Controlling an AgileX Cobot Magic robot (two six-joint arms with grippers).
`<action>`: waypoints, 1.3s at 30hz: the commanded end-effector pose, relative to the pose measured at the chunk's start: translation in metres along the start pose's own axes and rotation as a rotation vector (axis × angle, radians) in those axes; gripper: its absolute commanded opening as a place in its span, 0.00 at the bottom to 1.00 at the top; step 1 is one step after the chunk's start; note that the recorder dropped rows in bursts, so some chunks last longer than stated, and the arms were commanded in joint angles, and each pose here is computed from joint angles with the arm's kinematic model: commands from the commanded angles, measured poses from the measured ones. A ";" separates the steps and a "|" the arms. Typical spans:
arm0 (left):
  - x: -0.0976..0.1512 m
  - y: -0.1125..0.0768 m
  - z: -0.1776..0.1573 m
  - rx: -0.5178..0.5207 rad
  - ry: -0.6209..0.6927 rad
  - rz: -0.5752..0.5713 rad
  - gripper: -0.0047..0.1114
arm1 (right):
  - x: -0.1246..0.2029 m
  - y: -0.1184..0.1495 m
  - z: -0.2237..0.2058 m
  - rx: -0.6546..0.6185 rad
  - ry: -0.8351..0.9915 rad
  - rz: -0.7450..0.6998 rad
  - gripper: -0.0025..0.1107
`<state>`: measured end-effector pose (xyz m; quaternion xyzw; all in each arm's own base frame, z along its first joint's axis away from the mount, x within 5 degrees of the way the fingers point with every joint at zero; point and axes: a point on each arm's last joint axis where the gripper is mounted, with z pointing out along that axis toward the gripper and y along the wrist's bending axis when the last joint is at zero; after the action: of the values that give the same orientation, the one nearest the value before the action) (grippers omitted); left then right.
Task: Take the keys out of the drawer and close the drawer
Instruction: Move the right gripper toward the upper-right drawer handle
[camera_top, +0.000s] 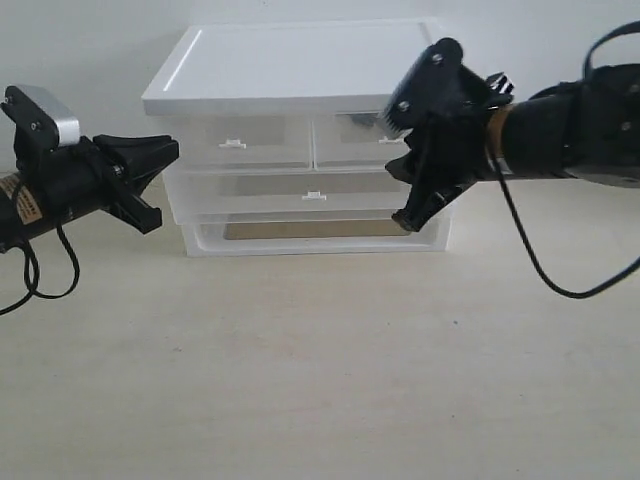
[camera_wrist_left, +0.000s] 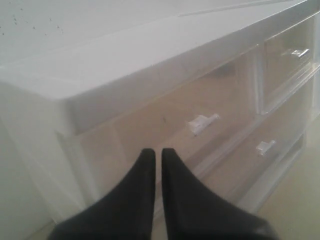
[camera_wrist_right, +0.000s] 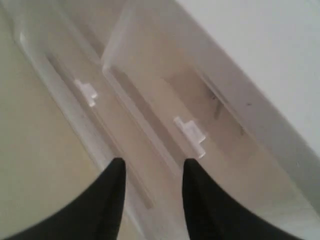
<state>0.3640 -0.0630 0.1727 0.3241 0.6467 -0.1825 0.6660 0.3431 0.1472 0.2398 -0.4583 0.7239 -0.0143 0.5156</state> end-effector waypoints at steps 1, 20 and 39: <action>0.000 0.000 0.002 -0.007 -0.006 0.000 0.08 | -0.018 -0.001 0.017 0.041 0.055 -0.177 0.33; 0.000 0.000 0.002 -0.007 -0.004 0.002 0.08 | 0.015 -0.018 0.053 0.116 0.423 -0.532 0.02; -0.004 0.003 0.004 -0.010 -0.019 0.009 0.08 | -0.004 0.043 0.046 0.003 0.437 -0.545 0.02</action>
<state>0.3675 -0.0629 0.1762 0.3261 0.6420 -0.1780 0.6707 0.3651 0.2000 0.2309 -0.6209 0.6295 -0.2669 0.3833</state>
